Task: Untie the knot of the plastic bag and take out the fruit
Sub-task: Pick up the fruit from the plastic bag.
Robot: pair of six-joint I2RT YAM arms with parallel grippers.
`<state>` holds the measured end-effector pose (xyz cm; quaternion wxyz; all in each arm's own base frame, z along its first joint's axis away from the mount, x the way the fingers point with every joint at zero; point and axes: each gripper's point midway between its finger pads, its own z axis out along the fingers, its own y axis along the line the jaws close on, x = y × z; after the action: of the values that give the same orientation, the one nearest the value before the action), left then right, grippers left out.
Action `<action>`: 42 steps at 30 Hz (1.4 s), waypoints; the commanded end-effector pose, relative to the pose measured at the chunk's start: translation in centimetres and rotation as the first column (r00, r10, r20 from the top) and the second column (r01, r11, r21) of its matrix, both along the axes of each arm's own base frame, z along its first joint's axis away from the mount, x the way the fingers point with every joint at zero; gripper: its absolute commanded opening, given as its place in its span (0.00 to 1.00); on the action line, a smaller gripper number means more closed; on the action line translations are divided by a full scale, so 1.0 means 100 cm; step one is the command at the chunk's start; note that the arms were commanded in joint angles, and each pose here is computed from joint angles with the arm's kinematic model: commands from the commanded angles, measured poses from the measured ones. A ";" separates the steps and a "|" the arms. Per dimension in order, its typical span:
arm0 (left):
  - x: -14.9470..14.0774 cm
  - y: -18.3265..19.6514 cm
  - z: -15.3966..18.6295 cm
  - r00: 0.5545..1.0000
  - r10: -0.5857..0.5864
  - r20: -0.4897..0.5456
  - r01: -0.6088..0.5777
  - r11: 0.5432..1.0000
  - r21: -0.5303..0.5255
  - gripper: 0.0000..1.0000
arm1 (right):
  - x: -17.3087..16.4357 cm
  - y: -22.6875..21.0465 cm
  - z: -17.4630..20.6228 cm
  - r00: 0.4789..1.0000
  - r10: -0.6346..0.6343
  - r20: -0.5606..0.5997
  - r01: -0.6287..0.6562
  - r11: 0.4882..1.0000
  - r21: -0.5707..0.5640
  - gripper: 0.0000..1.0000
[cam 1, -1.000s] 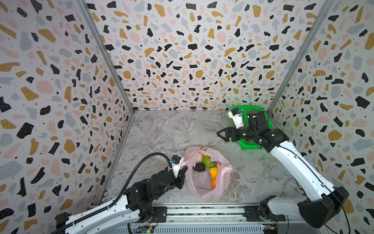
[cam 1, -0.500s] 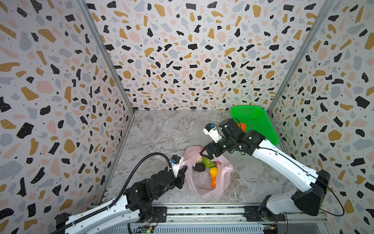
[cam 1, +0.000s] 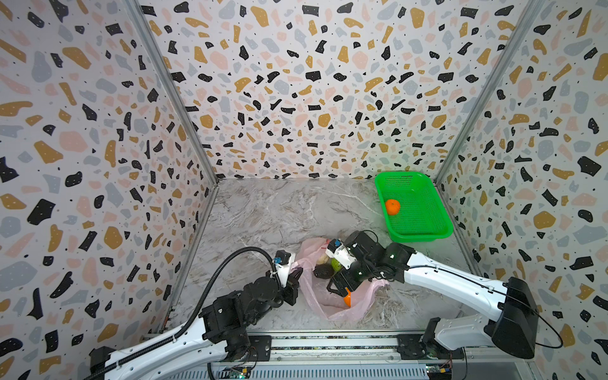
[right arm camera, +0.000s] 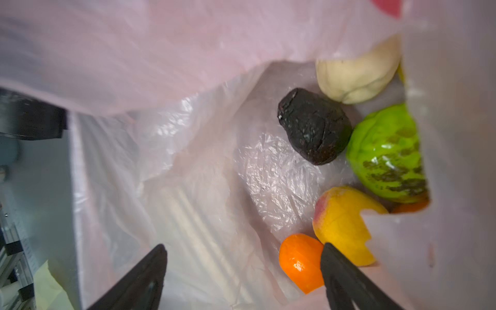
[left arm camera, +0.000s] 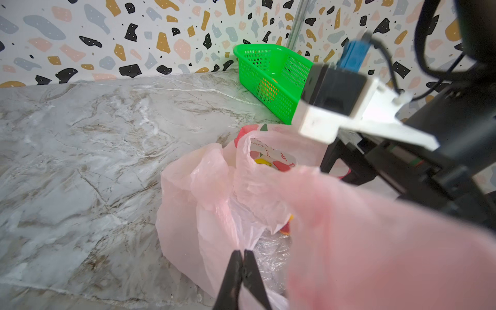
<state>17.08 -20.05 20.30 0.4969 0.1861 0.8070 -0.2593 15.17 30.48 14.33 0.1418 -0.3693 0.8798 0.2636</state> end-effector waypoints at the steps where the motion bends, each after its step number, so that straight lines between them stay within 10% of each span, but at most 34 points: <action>1: 0.001 -0.003 0.008 1.000 0.007 0.007 -0.007 0.999 -0.042 0.00 | 0.019 0.015 0.007 0.993 -0.068 0.100 0.062 0.996 0.060 0.89; 34: -0.004 -0.003 0.005 1.000 -0.015 -0.003 0.015 0.999 -0.050 0.00 | 0.077 0.067 -0.076 0.942 -0.136 0.307 0.169 0.982 -0.085 0.93; 42: -0.003 -0.001 0.005 1.000 -0.007 -0.003 0.007 0.999 -0.049 0.00 | 0.083 0.070 -0.083 0.940 -0.140 0.310 0.173 0.981 -0.084 0.71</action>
<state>16.79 -20.06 20.59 0.4951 0.1796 0.8047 -0.2739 22.39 36.77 4.18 0.2476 -0.3496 0.8936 0.1341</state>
